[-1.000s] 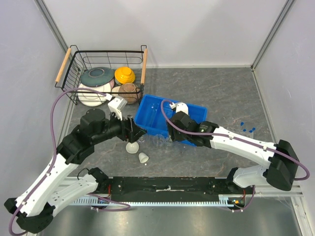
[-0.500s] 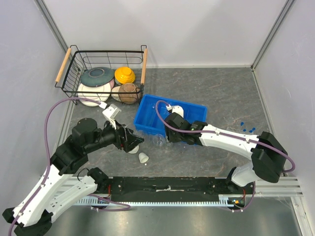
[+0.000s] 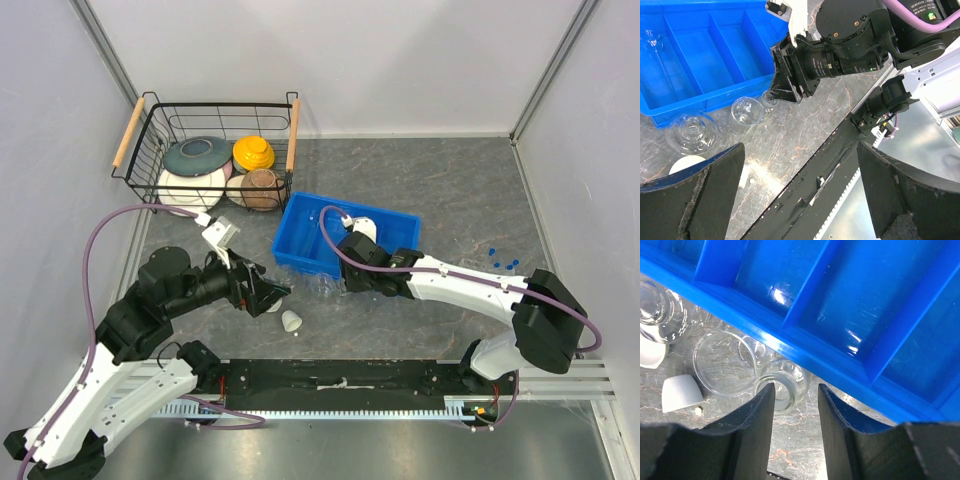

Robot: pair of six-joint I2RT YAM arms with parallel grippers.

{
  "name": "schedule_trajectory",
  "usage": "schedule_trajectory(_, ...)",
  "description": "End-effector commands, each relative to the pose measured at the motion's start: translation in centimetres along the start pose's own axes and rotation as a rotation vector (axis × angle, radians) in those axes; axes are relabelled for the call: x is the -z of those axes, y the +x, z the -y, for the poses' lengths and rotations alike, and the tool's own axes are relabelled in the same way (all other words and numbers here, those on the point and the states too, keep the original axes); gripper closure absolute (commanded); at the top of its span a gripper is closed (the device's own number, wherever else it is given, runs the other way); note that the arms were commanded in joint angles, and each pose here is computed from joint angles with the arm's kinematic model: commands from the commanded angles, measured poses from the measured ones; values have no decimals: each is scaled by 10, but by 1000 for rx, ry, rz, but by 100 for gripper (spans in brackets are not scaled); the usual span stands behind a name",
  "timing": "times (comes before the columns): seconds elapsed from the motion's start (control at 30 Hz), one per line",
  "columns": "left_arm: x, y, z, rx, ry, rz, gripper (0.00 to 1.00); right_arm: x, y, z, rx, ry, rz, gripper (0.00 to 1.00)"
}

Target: Organize the chemistry lab equipment

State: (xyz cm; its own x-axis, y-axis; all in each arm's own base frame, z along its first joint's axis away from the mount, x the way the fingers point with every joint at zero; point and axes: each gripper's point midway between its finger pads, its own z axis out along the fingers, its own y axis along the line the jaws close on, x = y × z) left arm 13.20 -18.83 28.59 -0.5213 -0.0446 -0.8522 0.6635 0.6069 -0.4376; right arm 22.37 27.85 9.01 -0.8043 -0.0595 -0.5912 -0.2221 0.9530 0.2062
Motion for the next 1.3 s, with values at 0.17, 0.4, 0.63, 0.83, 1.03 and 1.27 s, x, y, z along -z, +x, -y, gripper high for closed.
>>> schedule_trajectory(0.17,4,2,2,4,12,8,0,4,0,2,-30,-10,14,57)
schedule_trajectory(0.4,5,8,-1,5,5,8,0,-8,8,-1,-30,-11,-14,64)
schedule_trajectory(0.63,14,12,-20,-20,-95,39,0,-7,7,0,-5,20,-43,100)
schedule_trajectory(0.83,35,-9,-26,-44,-167,148,0,28,-8,-9,9,-10,-35,100)
schedule_trajectory(1.03,50,-26,-54,-80,-341,236,0,82,-46,-20,10,-63,38,100)
schedule_trajectory(1.27,51,-14,-100,-94,-545,275,0,117,-101,-28,23,-53,175,100)
